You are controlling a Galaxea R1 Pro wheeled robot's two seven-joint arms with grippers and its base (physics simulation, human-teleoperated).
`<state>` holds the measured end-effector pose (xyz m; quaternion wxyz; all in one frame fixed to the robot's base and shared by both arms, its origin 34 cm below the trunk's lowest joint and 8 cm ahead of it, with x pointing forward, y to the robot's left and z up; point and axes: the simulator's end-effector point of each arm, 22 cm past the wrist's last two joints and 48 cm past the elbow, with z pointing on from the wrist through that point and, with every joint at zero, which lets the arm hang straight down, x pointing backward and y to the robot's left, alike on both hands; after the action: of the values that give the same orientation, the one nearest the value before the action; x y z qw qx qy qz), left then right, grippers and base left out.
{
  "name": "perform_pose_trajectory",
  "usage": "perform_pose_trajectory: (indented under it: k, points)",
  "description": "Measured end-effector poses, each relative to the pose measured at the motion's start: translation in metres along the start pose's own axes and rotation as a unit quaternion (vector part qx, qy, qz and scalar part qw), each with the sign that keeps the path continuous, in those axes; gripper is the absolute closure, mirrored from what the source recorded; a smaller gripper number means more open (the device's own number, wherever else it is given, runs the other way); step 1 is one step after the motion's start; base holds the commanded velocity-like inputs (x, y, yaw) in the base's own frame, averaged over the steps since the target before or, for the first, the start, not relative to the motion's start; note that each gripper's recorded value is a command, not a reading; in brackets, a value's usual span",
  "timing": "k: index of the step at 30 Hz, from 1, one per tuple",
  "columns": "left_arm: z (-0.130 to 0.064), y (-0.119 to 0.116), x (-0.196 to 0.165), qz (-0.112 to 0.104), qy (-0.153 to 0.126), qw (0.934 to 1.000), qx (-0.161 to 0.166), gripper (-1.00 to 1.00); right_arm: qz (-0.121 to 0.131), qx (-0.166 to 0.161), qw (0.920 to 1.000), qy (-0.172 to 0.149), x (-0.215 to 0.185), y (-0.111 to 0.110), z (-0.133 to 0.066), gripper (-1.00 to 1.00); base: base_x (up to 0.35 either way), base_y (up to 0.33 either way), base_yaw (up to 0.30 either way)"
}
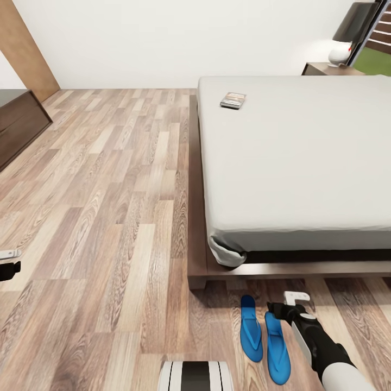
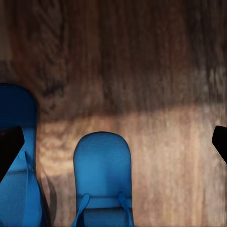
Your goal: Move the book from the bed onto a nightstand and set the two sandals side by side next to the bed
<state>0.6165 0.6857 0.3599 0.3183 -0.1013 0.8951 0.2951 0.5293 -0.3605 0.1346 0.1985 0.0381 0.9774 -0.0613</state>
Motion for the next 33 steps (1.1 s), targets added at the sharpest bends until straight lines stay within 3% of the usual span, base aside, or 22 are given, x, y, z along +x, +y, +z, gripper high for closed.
perform_pose_trajectory:
  k: [33]
  points:
    - [-0.019, 0.013, -0.028, -0.009, -0.025, 0.9996, -0.003, -1.00, -0.008, 0.029, 0.9993, 0.022, 0.043, -0.044, -0.026, -1.00, 0.000, 0.000, 0.000]
